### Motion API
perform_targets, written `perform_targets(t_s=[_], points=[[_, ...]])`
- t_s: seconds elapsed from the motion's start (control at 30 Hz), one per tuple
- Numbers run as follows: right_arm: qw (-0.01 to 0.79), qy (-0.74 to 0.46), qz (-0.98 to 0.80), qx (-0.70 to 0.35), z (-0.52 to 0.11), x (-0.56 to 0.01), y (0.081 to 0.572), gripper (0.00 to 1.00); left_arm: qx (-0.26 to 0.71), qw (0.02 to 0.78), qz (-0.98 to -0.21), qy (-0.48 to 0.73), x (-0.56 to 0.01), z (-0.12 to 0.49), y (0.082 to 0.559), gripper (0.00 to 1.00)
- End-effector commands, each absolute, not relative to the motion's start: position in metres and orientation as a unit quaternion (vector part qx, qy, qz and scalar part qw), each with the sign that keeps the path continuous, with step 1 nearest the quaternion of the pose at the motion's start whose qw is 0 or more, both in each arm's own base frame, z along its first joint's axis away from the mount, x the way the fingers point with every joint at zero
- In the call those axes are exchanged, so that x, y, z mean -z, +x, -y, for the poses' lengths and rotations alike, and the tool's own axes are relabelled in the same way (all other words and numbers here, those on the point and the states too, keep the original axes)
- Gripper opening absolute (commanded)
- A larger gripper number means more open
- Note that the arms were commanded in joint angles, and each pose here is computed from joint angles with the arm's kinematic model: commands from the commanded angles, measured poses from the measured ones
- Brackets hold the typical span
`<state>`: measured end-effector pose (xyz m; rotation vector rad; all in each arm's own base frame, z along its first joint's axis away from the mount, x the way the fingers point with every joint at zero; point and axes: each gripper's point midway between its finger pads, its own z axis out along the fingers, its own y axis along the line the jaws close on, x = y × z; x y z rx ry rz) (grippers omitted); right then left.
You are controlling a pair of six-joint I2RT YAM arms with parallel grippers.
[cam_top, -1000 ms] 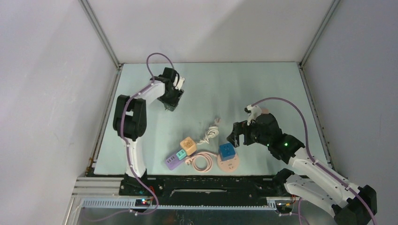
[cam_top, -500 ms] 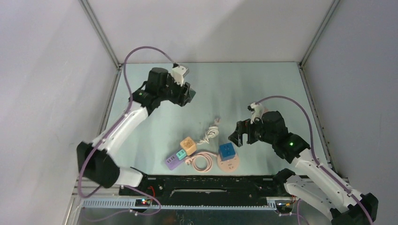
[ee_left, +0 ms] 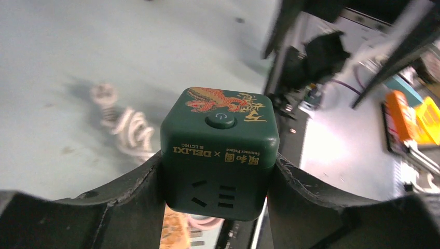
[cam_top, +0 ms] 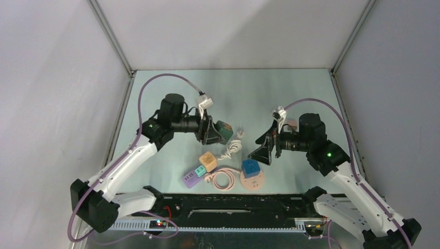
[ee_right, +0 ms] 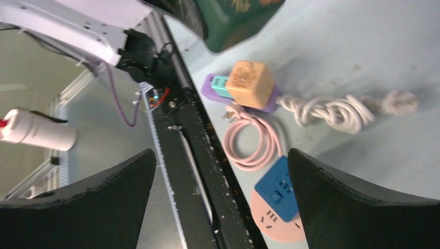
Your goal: Insert the plug
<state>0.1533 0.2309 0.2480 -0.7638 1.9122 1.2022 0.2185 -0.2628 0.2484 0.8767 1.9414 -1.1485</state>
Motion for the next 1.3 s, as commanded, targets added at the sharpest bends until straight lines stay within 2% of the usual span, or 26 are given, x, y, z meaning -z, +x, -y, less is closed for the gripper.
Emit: perform_targets(t_s=[0.0,0.37,0.73,0.87,0.97,1.0,1.07,1.13,1.2,1.23,1.27], points=[[0.361,-0.349,-0.678,-0.537,-0.249,-0.288,0.14,1.0,0.516,0.324,-0.681,0.406,-0.273,0.276,0.16,0.34],[0.308,-0.38,-0.662,-0.568,-0.273,-0.287,0.133,0.99,0.527,0.272,-0.657,0.466,-0.261,0.287,0.118,0.33],[0.28,-0.407,-0.647,-0.581,-0.311,-0.28,0.127,0.95,0.513,0.243,-0.671,0.477,-0.246,0.291,0.113,0.33],[0.26,-0.416,-0.646,-0.584,-0.318,-0.276,0.124,0.8,0.503,0.246,-0.68,0.473,-0.243,0.291,0.116,0.33],[0.243,-0.42,-0.647,-0.588,-0.318,-0.272,0.119,0.62,0.499,0.249,-0.683,0.472,-0.243,0.291,0.118,0.34],[0.239,-0.421,-0.648,-0.587,-0.318,-0.27,0.118,0.53,0.498,0.249,-0.683,0.472,-0.243,0.291,0.118,0.34],[0.235,-0.422,-0.651,-0.586,-0.318,-0.267,0.117,0.43,0.498,0.252,-0.683,0.472,-0.244,0.291,0.119,0.34],[0.233,-0.422,-0.653,-0.585,-0.317,-0.266,0.117,0.26,0.498,0.254,-0.681,0.473,-0.245,0.292,0.119,0.35],[0.231,-0.422,-0.654,-0.584,-0.317,-0.265,0.116,0.0,0.497,0.256,-0.681,0.473,-0.246,0.292,0.12,0.38],[0.232,-0.421,-0.657,-0.581,-0.316,-0.264,0.117,0.0,0.496,0.259,-0.682,0.472,-0.246,0.292,0.121,0.42],[0.235,-0.421,-0.659,-0.577,-0.316,-0.263,0.118,0.0,0.494,0.26,-0.683,0.471,-0.245,0.292,0.122,0.5]])
